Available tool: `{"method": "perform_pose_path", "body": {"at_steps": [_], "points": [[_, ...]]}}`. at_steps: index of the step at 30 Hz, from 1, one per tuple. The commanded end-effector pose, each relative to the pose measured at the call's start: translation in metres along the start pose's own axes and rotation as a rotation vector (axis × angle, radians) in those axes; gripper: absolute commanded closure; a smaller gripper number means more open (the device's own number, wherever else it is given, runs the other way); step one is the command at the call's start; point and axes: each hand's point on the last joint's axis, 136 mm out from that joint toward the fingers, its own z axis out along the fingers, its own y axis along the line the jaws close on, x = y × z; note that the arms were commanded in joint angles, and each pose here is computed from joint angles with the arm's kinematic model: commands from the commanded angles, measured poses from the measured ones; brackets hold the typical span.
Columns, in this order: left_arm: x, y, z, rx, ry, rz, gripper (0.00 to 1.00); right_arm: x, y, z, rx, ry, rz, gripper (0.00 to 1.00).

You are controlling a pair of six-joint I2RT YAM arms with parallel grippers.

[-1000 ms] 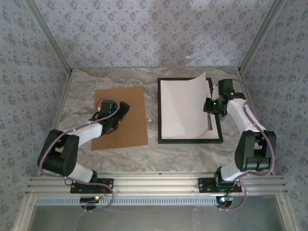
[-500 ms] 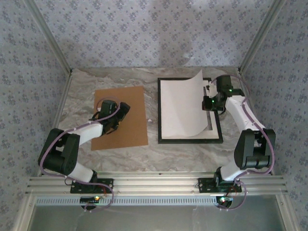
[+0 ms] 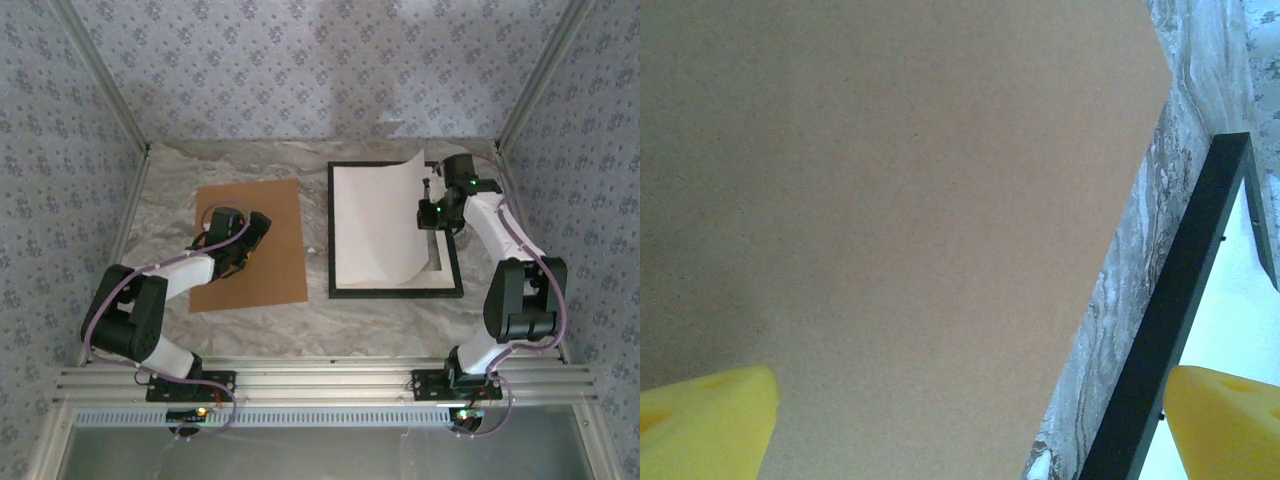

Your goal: Put the photo into the frame

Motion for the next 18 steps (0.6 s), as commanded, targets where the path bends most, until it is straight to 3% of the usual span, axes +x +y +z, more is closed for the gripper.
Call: {"method": "perform_pose_path", "body": {"at_steps": [1,5,13,18], "points": [[-0.005,-0.014,0.001,0.036,-0.001,0.0,0.02,0.0,-0.003,0.004,0.025,0.026,0.0,0.98],[-0.005,-0.013,0.001,0.034,0.0,0.002,0.01,0.002,-0.017,0.007,0.097,0.034,0.026,0.89],[-0.005,-0.016,0.001,0.039,0.0,0.002,0.01,0.007,-0.032,0.013,0.178,0.054,0.049,0.59],[-0.006,-0.016,0.001,0.037,0.0,0.006,0.01,0.01,-0.057,0.008,0.33,0.057,0.092,0.42]]}}
